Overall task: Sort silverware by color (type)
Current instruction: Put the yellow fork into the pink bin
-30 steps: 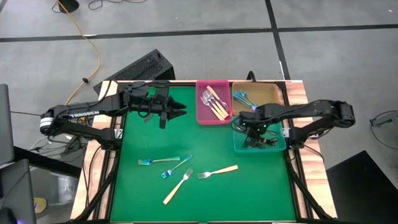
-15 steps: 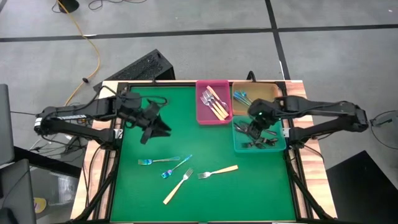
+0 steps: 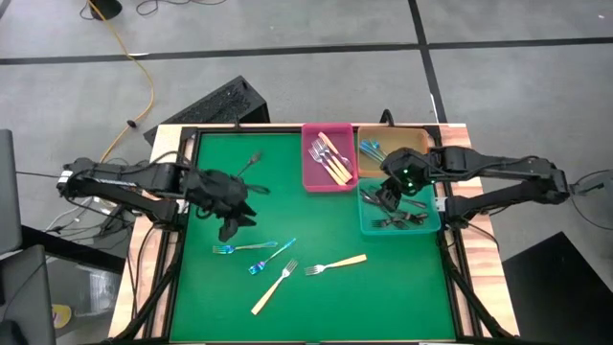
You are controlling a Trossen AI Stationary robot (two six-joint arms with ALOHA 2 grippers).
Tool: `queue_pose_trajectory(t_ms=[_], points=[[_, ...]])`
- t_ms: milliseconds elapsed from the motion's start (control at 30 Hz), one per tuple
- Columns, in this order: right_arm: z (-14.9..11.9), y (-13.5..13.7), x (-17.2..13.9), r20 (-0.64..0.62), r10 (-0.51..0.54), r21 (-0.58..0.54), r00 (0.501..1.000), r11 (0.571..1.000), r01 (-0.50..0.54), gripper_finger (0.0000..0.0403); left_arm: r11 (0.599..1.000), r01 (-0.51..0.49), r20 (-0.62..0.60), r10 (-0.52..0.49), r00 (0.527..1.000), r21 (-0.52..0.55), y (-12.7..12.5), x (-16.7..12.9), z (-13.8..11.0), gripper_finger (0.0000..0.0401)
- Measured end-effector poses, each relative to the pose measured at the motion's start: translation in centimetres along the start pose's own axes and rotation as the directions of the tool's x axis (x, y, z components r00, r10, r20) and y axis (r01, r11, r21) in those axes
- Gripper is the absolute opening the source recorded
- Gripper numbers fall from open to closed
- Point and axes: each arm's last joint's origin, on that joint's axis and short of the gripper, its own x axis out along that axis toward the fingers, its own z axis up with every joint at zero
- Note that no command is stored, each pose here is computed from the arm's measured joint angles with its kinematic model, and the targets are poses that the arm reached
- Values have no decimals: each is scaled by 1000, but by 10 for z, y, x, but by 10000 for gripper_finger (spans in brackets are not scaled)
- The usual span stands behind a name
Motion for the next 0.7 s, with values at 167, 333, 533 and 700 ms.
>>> queue_pose_trajectory(t_ms=[167,333,533,700], points=[[1,13,14,-23,22,-120,999,992,-24,186,1000,-7,-109,8,994,5,-9,16,-9,130],[-1,49,32,-8,135,-352,991,927,-129,186,1000,-8,-171,8,985,2,-17,29,-15,130],[-16,86,61,-68,191,-517,979,833,-198,186,999,-31,-170,25,985,-34,-20,31,-17,130],[-30,103,93,-149,146,-566,978,799,-205,186,997,-54,-149,45,988,-58,-19,30,-16,130]])
